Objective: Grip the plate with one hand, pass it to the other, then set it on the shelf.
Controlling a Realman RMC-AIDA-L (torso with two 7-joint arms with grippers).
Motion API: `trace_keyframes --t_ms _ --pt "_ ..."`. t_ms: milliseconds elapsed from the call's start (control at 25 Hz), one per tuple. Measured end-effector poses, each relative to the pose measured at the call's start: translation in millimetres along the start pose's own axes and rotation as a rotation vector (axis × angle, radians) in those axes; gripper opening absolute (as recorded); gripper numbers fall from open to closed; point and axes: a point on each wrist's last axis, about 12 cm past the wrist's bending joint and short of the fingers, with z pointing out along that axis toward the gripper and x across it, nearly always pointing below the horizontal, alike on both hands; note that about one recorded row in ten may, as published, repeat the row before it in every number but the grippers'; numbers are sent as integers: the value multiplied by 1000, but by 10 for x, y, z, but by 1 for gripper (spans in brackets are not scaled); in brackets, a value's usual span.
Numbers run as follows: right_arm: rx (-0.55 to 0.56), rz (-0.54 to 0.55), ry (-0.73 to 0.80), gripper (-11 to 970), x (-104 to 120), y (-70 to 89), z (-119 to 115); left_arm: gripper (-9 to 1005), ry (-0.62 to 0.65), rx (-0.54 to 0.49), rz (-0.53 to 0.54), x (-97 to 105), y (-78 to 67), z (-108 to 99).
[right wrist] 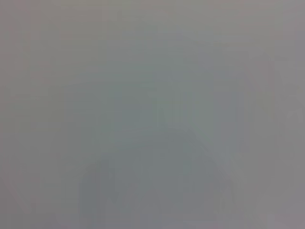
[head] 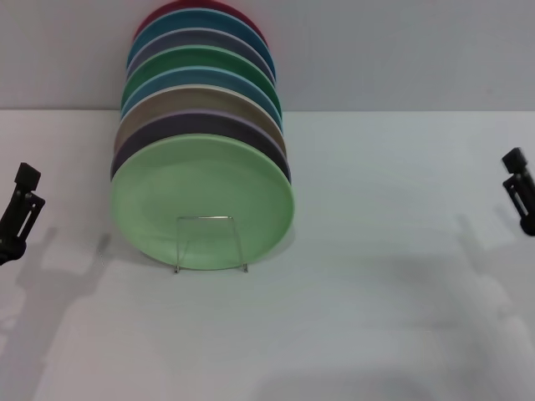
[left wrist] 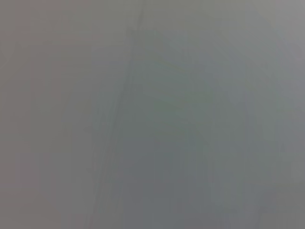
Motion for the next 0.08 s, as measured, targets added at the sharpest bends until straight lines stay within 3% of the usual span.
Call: trace_keyframes --t_ms 80 --pt "9 -21 -7 474 -12 -25 23 860 12 -16 -4 23 1 25"
